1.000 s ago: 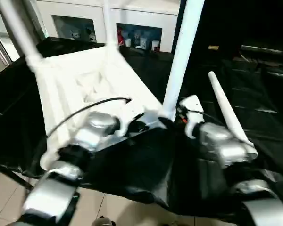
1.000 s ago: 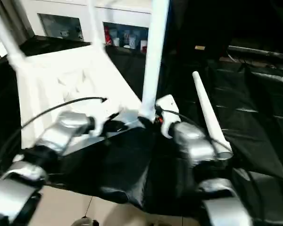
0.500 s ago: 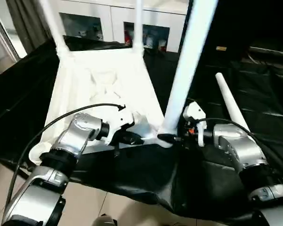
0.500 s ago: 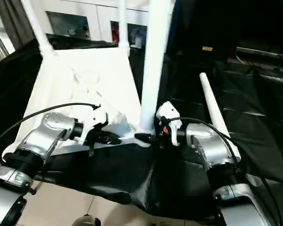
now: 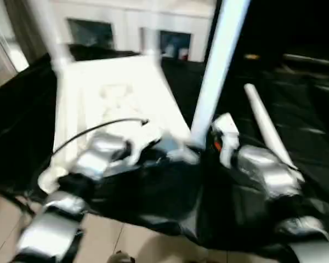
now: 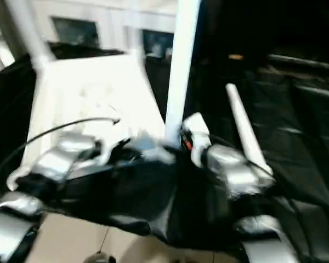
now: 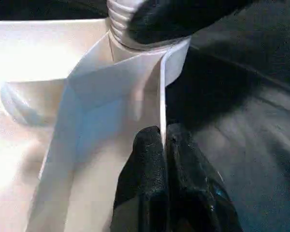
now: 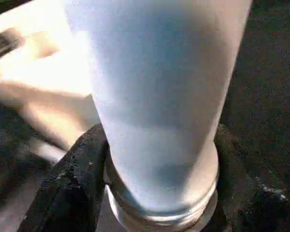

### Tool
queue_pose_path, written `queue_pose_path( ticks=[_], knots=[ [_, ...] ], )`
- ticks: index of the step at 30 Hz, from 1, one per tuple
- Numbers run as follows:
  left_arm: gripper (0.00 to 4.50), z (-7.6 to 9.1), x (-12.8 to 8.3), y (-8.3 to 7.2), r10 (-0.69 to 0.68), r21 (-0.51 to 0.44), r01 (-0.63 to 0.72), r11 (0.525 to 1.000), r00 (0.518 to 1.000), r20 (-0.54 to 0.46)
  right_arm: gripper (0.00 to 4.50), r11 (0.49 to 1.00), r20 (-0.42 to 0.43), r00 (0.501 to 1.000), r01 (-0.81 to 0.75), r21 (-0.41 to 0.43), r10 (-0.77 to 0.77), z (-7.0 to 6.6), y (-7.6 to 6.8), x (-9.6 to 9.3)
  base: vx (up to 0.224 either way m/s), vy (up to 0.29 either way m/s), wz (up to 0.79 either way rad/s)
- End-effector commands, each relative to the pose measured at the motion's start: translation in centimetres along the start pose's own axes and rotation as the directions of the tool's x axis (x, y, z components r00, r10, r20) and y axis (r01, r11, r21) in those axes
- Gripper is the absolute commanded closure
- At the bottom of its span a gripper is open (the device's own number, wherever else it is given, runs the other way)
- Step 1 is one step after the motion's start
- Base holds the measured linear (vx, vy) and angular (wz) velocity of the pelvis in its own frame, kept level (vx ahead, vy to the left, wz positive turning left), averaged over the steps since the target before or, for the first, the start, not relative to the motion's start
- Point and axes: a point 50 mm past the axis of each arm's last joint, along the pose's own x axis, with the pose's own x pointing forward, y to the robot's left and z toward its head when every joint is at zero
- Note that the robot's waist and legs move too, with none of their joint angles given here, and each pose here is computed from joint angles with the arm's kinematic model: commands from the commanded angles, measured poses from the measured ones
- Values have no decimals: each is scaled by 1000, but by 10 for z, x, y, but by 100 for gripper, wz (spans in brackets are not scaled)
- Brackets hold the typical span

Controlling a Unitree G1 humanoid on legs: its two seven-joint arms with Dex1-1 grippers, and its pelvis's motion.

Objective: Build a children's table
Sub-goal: Rotate leg to tighten

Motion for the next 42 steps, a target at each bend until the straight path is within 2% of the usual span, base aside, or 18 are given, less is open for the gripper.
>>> queue_pose_path(
  ticks=[1, 4, 7, 10, 11, 12, 14, 16, 21, 23, 26, 27, 32, 37, 42],
  knots=[
    [450, 11, 9, 4, 103, -45, -102, 994, 994, 43, 178, 984, -124, 981, 162, 79, -152, -30, -1, 2, 0, 0, 0],
    [450, 19, 19, -1, 136, -53, -133, 990, 989, 51, 178, 962, -137, 965, 242, 124, -225, -33, 5, 10, 0, 0, 0],
    [450, 29, 33, -11, 120, -54, -116, 992, 990, 79, 178, 966, -116, 963, 252, 58, -244, -31, 17, 20, 0, 0, 0],
    [450, 29, 35, -13, 115, -53, -111, 992, 990, 76, 178, 970, -96, 970, 232, 71, -225, -30, 20, 22, 0, 0, 0],
    [450, 29, 35, -14, 111, -51, -107, 993, 991, 77, 122, 971, -88, 973, 223, 89, -216, -29, 20, 22, 0, 0, 0],
    [450, 29, 35, -14, 104, -49, -101, 994, 991, 78, 108, 971, -78, 975, 214, 104, -207, -28, 20, 22, 0, 0, 0],
    [450, 26, 32, -12, 100, -46, -97, 994, 992, 77, 102, 977, -53, 980, 193, 89, -189, -24, 19, 21, 0, 0, 0],
    [450, 22, 28, -10, 101, -45, -98, 994, 992, 71, 74, 986, -28, 987, 159, 56, -158, -19, 18, 20, 0, 0, 0],
    [450, 13, 14, -7, 32, -21, -31, 999, 997, 72, 74, 999, -2, 1000, -3, -37, 3, -8, 8, 8, 0, 0, 0],
    [450, 8, 6, -7, -16, 1, 16, 1000, 998, 68, 74, 987, -11, 993, -118, -105, 118, -3, 5, -1, 0, 0, 0],
    [450, 6, 2, -7, -52, 13, 51, 999, 996, 69, 74, 975, -16, 983, -182, -127, 181, 0, 4, -6, 0, 0, 0],
    [450, 3, -3, -7, -86, 16, 85, 996, 994, 60, 74, 955, -25, 966, -256, -148, 256, 4, 2, -13, 0, 0, 0],
    [450, -3, -18, -6, -177, 46, 174, 984, 983, 52, 74, 897, -88, 911, -413, -160, 403, 9, -7, -33, 0, 0, 0],
    [450, -5, -28, -11, -271, 56, 268, 962, 961, 59, 74, 865, -115, 882, -471, -170, 457, 10, -8, -39, 0, 0, 0],
    [450, -8, -31, -12, -286, 58, 283, 957, 957, 49, 74, 857, -127, 873, -487, -170, 471, 9, -5, -39, 0, 0, 0]
  ],
)
